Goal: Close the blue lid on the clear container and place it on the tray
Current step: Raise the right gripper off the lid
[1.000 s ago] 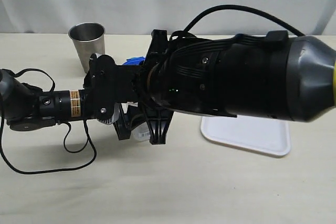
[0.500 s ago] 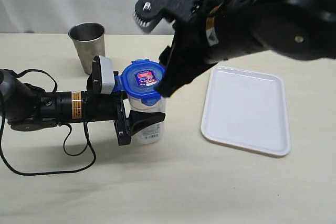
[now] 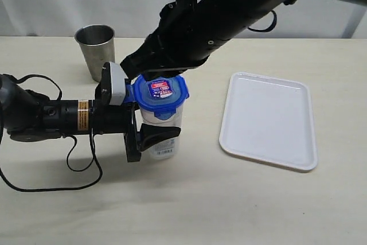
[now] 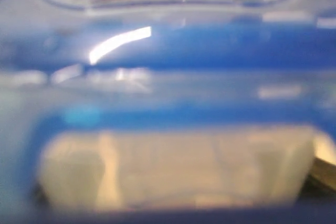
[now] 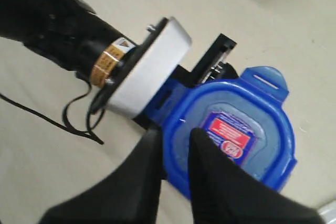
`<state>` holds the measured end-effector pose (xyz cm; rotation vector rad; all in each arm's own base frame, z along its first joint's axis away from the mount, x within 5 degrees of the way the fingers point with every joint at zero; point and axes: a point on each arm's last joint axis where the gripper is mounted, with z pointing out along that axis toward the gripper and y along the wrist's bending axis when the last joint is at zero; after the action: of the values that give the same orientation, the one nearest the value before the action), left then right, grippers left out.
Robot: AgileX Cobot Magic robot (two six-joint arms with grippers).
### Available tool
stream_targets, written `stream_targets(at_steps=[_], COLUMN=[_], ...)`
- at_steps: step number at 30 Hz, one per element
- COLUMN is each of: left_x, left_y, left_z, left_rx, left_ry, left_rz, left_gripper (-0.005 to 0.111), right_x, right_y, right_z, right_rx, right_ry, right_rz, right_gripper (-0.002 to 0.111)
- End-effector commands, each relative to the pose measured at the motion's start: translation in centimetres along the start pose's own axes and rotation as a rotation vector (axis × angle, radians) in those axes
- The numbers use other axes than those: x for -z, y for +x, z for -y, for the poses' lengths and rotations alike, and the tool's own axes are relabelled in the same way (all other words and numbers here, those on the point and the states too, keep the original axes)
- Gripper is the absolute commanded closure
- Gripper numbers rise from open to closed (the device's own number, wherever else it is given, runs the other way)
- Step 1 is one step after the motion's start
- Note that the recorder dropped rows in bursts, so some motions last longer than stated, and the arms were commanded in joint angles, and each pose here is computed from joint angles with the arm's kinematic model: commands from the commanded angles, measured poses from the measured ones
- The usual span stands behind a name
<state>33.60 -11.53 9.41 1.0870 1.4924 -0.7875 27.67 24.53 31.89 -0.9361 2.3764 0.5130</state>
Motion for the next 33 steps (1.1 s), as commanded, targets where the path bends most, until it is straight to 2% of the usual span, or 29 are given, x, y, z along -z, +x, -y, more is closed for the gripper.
stream_targets(at_steps=[1, 6, 10, 17, 26, 28, 31, 33], left_x=[0.0, 0.2, 0.2, 0.2, 0.2, 0.2, 0.2, 0.2], left_y=[-1.6, -2.3, -2.3, -2.3, -2.3, -2.3, -2.3, -2.3], left_z=[0.2, 0.3, 0.3, 0.3, 0.2, 0.2, 0.2, 0.1], left_rx=[-0.050, -0.077, -0.078, -0.078, -0.070, -0.071, -0.069, -0.067], left_ry=[0.029, 0.041, 0.043, 0.043, 0.035, 0.036, 0.033, 0.024], left_rz=[0.036, 0.041, 0.040, 0.040, 0.043, 0.042, 0.043, 0.039], left_gripper=[0.107, 0.107, 0.107, 0.107, 0.107, 0.107, 0.107, 0.107], right_x=[-1.8, -2.5, -2.3, -2.0, 2.3, 3.2, 3.7, 3.5], right_y=[0.6, 1.1, 1.4, 1.3, 0.1, -0.2, -0.6, -0.6], right_z=[2.7, 4.9, 5.5, 5.5, 4.3, 3.5, 1.6, 0.4], right_rx=[-0.048, -0.091, -0.093, -0.087, -0.079, -0.106, -0.094, -0.088], right_ry=[0.052, 0.080, 0.099, 0.103, 0.105, 0.045, -0.049, -0.049], right_rz=[-0.084, -0.133, -0.149, -0.147, 0.006, 0.045, 0.087, 0.079], right_gripper=[0.100, 0.100, 0.100, 0.100, 0.100, 0.096, 0.079, 0.068])
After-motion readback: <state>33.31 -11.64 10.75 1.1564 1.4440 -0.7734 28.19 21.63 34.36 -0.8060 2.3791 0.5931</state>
